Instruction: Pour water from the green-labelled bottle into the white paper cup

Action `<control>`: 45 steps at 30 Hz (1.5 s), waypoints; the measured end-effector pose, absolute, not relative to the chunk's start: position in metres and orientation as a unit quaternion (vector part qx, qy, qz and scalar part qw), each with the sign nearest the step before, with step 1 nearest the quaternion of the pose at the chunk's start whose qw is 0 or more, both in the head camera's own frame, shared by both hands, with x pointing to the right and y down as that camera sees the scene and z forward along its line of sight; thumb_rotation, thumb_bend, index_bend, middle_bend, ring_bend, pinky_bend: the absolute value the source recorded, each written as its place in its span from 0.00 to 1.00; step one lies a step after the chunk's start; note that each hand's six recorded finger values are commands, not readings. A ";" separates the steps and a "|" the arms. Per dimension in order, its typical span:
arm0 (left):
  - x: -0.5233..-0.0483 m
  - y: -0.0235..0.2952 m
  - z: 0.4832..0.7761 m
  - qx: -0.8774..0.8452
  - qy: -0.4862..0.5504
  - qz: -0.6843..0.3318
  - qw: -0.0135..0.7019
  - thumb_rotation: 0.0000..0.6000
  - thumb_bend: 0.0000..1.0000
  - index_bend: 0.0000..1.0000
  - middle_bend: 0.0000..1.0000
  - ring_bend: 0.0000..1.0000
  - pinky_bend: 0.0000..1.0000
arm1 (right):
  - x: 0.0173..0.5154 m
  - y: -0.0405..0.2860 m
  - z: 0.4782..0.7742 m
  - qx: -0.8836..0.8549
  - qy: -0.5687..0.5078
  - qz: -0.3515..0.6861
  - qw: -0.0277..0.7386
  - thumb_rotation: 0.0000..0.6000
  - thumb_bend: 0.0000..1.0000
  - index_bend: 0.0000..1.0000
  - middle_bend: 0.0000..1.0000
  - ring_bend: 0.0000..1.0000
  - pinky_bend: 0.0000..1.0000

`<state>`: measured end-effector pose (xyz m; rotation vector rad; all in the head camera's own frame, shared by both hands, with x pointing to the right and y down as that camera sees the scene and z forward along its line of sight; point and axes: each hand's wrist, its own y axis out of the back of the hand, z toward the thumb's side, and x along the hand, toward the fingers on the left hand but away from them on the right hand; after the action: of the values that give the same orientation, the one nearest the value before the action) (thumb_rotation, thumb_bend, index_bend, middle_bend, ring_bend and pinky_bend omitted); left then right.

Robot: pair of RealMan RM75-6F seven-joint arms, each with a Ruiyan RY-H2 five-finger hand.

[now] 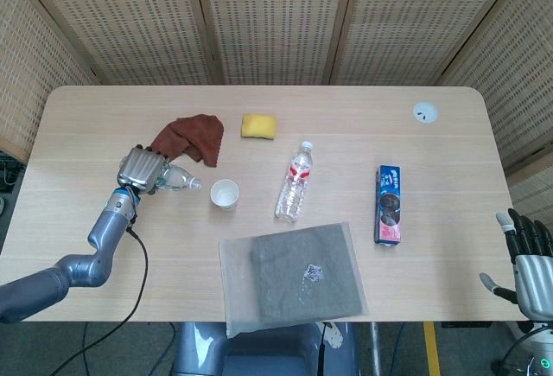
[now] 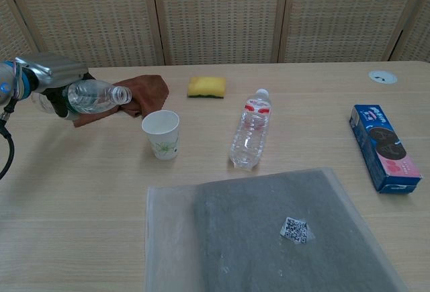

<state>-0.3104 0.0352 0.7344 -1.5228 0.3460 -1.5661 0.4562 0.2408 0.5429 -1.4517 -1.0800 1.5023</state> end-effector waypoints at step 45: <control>-0.275 0.032 0.744 -0.589 0.119 -0.636 0.484 1.00 0.61 0.69 0.52 0.33 0.35 | 0.462 0.240 0.545 -0.567 -0.426 0.596 0.378 1.00 0.00 0.02 0.00 0.00 0.00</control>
<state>-0.2746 0.0317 0.7438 -1.4343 0.2900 -1.5498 0.4619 0.2400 0.5451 -1.4486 -1.0880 1.5236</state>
